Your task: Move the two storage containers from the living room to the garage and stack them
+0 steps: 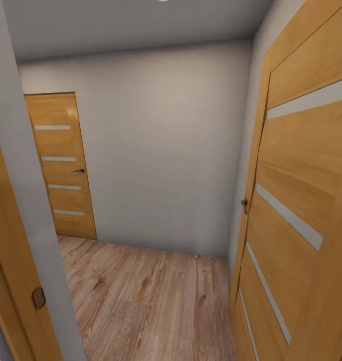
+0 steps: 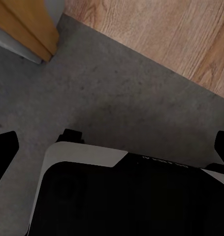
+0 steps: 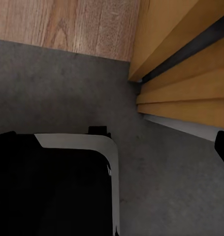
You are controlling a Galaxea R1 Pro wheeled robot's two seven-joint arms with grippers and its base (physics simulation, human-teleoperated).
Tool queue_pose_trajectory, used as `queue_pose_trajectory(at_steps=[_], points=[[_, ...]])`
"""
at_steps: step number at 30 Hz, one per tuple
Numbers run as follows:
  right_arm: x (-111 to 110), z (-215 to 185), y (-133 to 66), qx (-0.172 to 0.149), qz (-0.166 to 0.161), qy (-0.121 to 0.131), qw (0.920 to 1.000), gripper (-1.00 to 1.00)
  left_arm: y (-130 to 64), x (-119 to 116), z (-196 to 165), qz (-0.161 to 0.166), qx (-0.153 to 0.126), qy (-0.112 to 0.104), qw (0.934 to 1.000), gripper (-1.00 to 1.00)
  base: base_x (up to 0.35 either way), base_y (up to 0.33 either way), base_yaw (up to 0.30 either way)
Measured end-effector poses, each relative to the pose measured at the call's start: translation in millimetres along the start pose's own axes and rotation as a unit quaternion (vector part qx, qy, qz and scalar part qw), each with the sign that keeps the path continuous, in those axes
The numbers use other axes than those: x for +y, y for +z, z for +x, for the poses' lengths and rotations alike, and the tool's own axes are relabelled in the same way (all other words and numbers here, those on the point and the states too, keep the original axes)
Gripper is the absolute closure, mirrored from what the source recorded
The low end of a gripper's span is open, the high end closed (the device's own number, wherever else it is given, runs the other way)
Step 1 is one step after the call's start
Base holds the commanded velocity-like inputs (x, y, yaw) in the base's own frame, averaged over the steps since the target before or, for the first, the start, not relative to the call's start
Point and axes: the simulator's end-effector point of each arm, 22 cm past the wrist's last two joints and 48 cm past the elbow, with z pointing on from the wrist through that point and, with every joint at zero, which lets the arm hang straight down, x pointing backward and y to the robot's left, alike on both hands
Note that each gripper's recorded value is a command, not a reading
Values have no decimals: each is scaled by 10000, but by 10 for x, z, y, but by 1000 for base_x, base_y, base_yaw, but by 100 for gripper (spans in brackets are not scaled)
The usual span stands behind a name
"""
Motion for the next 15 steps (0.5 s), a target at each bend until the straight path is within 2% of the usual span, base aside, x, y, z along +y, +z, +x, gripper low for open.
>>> queue_pose_trajectory(at_steps=[15], points=[[0,-2,0,-3,1,4,10000,-100,0,-2,1,1,0,0,10000,-100,0,0,-2]])
